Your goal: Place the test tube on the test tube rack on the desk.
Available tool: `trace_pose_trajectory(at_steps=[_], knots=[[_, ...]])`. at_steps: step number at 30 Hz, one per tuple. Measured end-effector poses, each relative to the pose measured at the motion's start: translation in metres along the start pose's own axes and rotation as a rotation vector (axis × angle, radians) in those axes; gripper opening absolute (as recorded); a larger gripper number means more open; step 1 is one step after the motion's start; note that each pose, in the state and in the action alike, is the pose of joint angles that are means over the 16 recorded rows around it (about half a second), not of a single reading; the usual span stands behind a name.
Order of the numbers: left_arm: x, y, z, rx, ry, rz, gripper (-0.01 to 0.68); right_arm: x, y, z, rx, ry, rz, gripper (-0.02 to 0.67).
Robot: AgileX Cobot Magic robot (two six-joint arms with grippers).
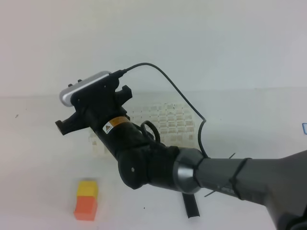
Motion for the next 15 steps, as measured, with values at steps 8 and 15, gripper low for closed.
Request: trace_pose_trajectory(at_steps=[8,15], knots=[[0.002,-0.006,-0.007,0.008,0.012,-0.042,-0.001,0.001,-0.004,-0.014,0.016,0.015,-0.022,0.122],[0.007,-0.017,-0.030,0.017,0.038,-0.110,-0.001,0.001,-0.006,-0.027,0.034,0.033,-0.038,0.122]])
Point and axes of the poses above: a point on each arm's last joint axis where the gripper is mounted, x pointing out along that axis toward the gripper, y along the wrist's bending axis when the last joint is at zero, z = x × y, the point moved 3 cm from there along x, pointing out along that axis toward the gripper, and after that the axes turned 13 degrees about x, right-handed, at the moved point
